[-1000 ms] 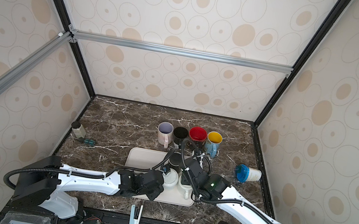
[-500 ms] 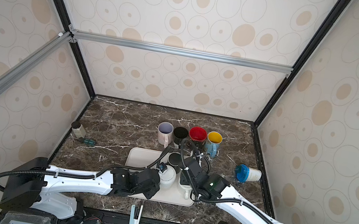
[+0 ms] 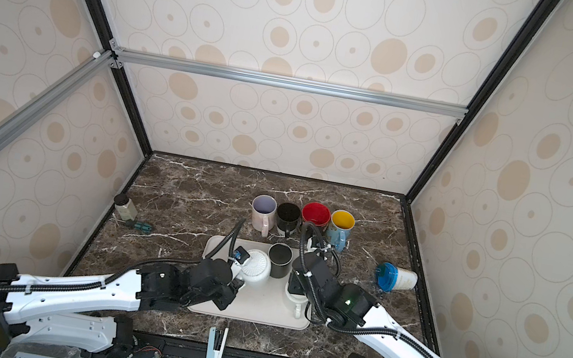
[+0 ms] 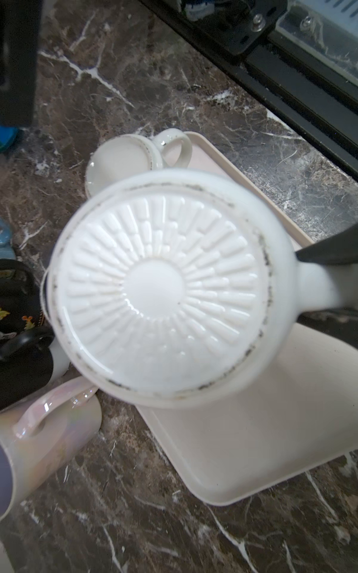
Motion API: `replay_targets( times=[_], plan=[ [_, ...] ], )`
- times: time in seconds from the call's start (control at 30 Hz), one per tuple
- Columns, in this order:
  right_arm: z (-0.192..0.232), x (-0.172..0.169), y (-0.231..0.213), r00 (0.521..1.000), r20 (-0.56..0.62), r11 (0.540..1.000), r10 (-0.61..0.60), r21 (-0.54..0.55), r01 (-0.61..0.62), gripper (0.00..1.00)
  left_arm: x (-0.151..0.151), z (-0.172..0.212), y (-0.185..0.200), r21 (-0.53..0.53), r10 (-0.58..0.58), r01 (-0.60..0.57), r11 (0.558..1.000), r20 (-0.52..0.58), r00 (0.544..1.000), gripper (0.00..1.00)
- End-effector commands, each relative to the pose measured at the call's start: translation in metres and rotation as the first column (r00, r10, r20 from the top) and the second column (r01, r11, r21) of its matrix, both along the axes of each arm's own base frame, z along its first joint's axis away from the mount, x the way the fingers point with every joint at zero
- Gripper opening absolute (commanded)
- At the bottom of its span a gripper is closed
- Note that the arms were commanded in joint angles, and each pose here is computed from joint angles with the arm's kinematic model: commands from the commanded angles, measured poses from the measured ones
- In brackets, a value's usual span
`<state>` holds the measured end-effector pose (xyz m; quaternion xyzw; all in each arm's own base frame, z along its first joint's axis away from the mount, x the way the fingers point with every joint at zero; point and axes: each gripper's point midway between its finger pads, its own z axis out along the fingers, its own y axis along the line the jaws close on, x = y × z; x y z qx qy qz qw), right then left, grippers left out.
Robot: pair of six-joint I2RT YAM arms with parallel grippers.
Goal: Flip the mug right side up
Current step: 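Close the left gripper on the white mug's base and lift it, then tilt the white mug with the left gripper while right gripper approaches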
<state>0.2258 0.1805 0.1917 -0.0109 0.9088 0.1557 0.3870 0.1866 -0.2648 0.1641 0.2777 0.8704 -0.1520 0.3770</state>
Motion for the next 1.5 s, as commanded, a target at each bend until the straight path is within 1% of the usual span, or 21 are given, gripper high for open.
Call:
replay_targets(
  times=[0.0,0.07,0.13,0.17,0.23,0.33,0.4,0.53,0.6,0.7,0.83,1.0,1.1,1.2,1.27,1.4,1.47],
  plan=[
    [0.013,0.002,0.01,0.998,0.061,0.994,0.02,0.105,-0.026,0.3,0.021,0.069,0.004,-0.193,0.065,-0.042,0.98,0.111,0.992,0.0],
    [0.021,0.0,0.016,0.996,0.076,0.988,0.048,0.14,-0.058,0.3,0.023,0.087,0.007,-0.287,0.074,-0.04,0.957,0.11,0.991,0.0],
    [0.028,-0.002,0.022,0.993,0.087,0.981,0.077,0.172,-0.091,0.3,0.024,0.107,0.01,-0.382,0.081,-0.031,0.924,0.116,0.99,0.0],
    [0.032,-0.003,0.025,0.991,0.097,0.975,0.092,0.192,-0.109,0.3,0.024,0.119,0.011,-0.436,0.08,-0.019,0.9,0.124,0.989,0.0],
    [0.04,-0.007,0.033,0.984,0.118,0.96,0.131,0.233,-0.156,0.3,0.022,0.143,0.014,-0.542,0.081,0.01,0.84,0.144,0.986,0.0],
    [0.055,-0.014,0.051,0.966,0.154,0.918,0.209,0.31,-0.248,0.32,0.014,0.175,0.018,-0.683,0.066,0.076,0.726,0.179,0.982,0.0],
    [0.065,-0.018,0.064,0.949,0.181,0.878,0.257,0.366,-0.308,0.34,0.008,0.192,0.018,-0.752,0.045,0.117,0.648,0.191,0.981,0.0],
    [0.089,-0.027,0.085,0.915,0.24,0.791,0.323,0.462,-0.4,0.36,-0.005,0.212,0.017,-0.836,-0.001,0.179,0.519,0.209,0.978,0.0],
    [0.104,-0.031,0.092,0.896,0.277,0.741,0.348,0.504,-0.444,0.37,-0.01,0.221,0.019,-0.872,-0.014,0.207,0.443,0.224,0.974,0.0],
    [0.128,-0.041,0.098,0.857,0.343,0.666,0.384,0.54,-0.514,0.38,-0.015,0.23,0.024,-0.902,-0.015,0.233,0.365,0.245,0.969,0.0],
    [0.143,-0.05,0.1,0.824,0.384,0.615,0.416,0.549,-0.566,0.4,-0.015,0.238,0.03,-0.912,-0.001,0.25,0.326,0.264,0.964,0.0],
    [0.148,-0.058,0.106,0.792,0.415,0.555,0.447,0.566,-0.61,0.42,-0.019,0.242,0.032,-0.924,-0.019,0.272,0.268,0.277,0.961,0.0],
    [0.153,-0.062,0.109,0.77,0.443,0.519,0.459,0.57,-0.637,0.43,-0.019,0.241,0.032,-0.927,-0.03,0.278,0.252,0.28,0.96,0.0],
    [0.159,-0.063,0.112,0.754,0.465,0.499,0.463,0.567,-0.656,0.44,-0.02,0.242,0.03,-0.929,-0.049,0.289,0.232,0.285,0.957,0.0],
    [0.158,-0.061,0.114,0.752,0.467,0.5,0.466,0.563,-0.659,0.44,-0.02,0.241,0.028,-0.931,-0.064,0.293,0.216,0.286,0.956,0.0],
    [0.162,-0.057,0.12,0.74,0.483,0.479,0.468,0.564,-0.672,0.44,-0.02,0.24,0.024,-0.935,-0.088,0.302,0.188,0.29,0.953,0.0],
    [0.164,-0.051,0.121,0.746,0.486,0.48,0.455,0.572,-0.665,0.44,-0.02,0.238,0.021,-0.935,-0.098,0.305,0.183,0.291,0.952,0.0]
  ],
)
